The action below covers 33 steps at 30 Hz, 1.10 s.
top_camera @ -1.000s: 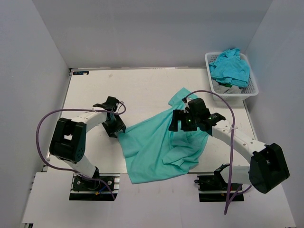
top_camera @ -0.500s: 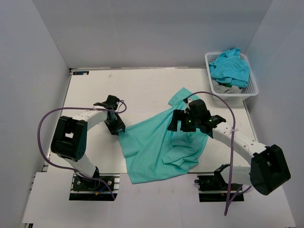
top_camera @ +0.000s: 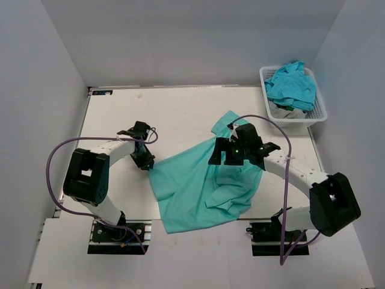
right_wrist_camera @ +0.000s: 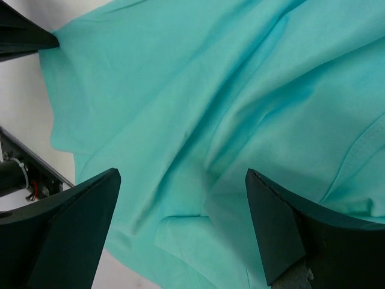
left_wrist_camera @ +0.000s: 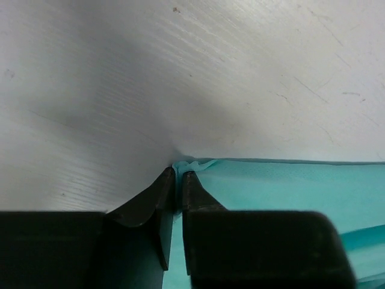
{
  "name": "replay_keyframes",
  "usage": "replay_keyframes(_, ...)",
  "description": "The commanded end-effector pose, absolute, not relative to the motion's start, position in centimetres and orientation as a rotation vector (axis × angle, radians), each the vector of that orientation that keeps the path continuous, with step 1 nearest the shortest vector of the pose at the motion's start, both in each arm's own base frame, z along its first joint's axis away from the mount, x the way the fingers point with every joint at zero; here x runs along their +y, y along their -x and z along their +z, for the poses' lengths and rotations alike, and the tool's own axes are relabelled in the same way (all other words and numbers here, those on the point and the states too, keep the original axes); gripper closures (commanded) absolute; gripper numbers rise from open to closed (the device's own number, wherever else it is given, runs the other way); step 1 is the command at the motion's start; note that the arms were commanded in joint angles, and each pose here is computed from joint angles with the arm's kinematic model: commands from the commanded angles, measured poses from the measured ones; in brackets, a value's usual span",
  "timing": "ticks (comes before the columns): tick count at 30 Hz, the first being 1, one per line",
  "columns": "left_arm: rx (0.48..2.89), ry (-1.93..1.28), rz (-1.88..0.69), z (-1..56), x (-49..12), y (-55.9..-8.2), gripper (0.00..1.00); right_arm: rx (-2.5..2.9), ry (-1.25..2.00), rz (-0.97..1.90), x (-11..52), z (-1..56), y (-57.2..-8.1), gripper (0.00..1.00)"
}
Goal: Fold and stack the t-shirts
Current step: Flatten out the tshirt
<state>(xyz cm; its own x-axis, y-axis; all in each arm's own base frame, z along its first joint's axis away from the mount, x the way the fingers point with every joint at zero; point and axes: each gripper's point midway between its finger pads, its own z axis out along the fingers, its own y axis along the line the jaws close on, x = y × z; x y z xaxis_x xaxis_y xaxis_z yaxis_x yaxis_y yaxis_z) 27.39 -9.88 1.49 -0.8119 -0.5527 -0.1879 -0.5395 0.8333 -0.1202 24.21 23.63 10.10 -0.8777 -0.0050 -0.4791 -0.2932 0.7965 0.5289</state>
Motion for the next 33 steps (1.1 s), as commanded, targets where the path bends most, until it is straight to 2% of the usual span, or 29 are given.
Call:
replay_keyframes(1,2.749,0.82,-0.153,2.3,-10.1,-28.3,0.81,2.434,0.285,0.953,25.5,12.7,-25.2,0.1)
replay_keyframes(2,2.761,0.82,-0.166,1.9,-10.4,-28.3,0.93,2.435,0.284,0.947,25.4,12.5,-25.3,0.1)
replay_keyframes(3,2.773,0.793,-0.186,1.7,-10.7,-28.4,0.99,2.438,0.281,0.939,25.4,12.5,-25.4,0.1)
replay_keyframes(4,2.777,0.787,-0.233,1.7,-11.2,-28.4,1.0,2.416,0.283,0.914,25.2,12.8,-25.9,0.1)
replay_keyframes(6,2.788,0.772,-0.243,1.3,-11.4,-28.5,1.0,2.402,0.286,0.872,25.0,13.2,-26.7,0.1)
replay_keyframes(10,2.783,0.755,-0.224,1.3,-11.1,-28.6,1.0,2.391,0.094,0.525,21.4,13.8,-31.9,0.1)
replay_keyframes(13,2.764,0.725,-0.175,1.9,-10.3,-28.6,1.0,2.445,0.025,0.381,19.3,13.2,-35.6,0.1)
replay_keyframes(14,2.76,0.727,-0.156,2.4,-10.1,-28.5,1.0,2.411,0.023,0.332,18.8,15.4,-37.5,0.1)
replay_keyframes(16,2.75,0.72,-0.096,2.5,-9.3,-28.7,1.0,2.457,0.001,0.25,17.4,13.3,-39.8,0.1)
replay_keyframes(18,2.767,0.711,-0.065,2.3,-9.1,-28.5,1.0,2.404,0.024,0.237,17.2,15.3,-42.5,0.1)
replay_keyframes(19,2.752,0.708,-0.078,3.0,-9.3,-29.2,1.0,2.455,0.042,0.202,16.4,12.9,-43.6,0.1)
replay_keyframes(21,2.771,0.7,-0.047,2.7,-9.0,-29.2,1.0,2.407,0.101,0.224,16.9,14.9,-46.2,0.1)
replay_keyframes(22,2.774,0.7,-0.045,2.6,-9.1,-29.4,1.0,2.439,0.095,0.194,16.5,13.3,-47.8,0.1)
replay_keyframes(27,2.796,0.7,-0.069,2.3,-9.6,-29.4,1.0,2.413,0.103,0.088,15.2,12.3,-53.8,0.1)
replay_keyframes(33,2.823,0.699,-0.113,2.1,-10.2,-29.1,1.0,2.402,0.115,0.113,16.2,8.1,-57.7,0.1)
